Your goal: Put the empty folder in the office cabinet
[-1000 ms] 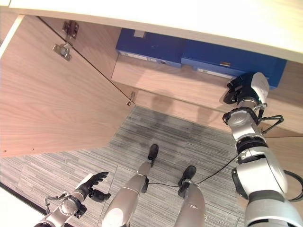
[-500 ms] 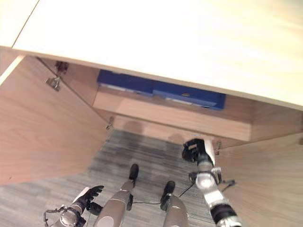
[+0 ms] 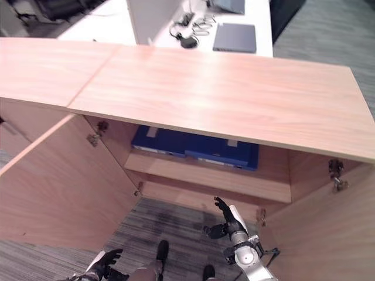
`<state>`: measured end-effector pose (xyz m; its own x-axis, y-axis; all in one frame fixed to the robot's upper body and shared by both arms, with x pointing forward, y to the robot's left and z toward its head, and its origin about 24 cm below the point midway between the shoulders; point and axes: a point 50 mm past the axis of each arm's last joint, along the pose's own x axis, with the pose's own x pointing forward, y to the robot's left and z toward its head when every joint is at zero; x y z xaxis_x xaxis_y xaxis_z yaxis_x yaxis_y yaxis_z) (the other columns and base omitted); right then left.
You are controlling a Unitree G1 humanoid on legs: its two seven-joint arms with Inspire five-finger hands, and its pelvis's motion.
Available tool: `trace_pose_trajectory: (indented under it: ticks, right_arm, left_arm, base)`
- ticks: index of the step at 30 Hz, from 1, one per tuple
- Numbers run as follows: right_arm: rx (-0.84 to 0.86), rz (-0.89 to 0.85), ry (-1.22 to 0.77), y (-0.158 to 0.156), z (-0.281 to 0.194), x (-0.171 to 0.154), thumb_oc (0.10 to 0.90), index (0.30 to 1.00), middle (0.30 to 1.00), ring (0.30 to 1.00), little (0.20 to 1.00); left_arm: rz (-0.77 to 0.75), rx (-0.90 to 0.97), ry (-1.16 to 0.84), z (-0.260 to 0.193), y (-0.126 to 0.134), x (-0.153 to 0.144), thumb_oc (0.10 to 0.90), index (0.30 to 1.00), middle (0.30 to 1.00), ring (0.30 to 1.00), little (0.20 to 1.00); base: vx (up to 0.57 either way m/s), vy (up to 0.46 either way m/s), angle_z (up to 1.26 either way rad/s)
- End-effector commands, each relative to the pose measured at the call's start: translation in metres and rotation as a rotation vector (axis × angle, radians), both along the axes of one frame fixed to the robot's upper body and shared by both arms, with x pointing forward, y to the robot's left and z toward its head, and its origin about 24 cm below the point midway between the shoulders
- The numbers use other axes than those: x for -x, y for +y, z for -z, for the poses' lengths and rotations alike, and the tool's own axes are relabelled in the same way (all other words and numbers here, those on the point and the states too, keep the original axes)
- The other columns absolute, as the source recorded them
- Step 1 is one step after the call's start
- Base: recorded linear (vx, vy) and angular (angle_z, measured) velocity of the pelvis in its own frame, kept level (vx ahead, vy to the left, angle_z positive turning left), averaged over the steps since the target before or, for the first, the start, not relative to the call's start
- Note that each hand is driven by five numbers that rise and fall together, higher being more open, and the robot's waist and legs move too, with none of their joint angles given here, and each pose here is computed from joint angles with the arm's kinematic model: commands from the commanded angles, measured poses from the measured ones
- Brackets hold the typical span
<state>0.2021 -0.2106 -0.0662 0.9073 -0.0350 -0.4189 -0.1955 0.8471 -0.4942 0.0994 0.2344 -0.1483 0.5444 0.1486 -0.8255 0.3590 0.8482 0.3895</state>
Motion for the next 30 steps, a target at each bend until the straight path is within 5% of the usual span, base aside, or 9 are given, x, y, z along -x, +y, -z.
trace_pose_trajectory:
  ticks: [1, 18, 30]
  right_arm:
    - [-0.031, -0.033, -0.237, 0.005, -0.041, -0.035, 0.8, 0.9, 0.9, 0.9, 0.9]
    - [-0.012, 0.056, -0.122, -0.017, -0.021, -0.012, 0.8, 0.9, 0.9, 0.9, 0.9]
    - [-0.032, 0.083, -0.182, -0.007, -0.032, -0.033, 0.8, 0.9, 0.9, 0.9, 0.9]
  left_arm:
    - [-0.018, -0.065, -0.088, -0.012, 0.02, -0.02, 0.8, 0.9, 0.9, 0.9, 0.9]
    - [-0.037, -0.076, -0.002, -0.003, 0.018, 0.002, 0.8, 0.9, 0.9, 0.9, 0.9]
    - [0.046, -0.082, -0.046, -0.011, 0.018, -0.011, 0.8, 0.9, 0.9, 0.9, 0.9]
  base:
    - [-0.17, -0.008, 0.63]
    - [-0.14, 0.143, 0.82]
    - [0.05, 0.247, 0.48]
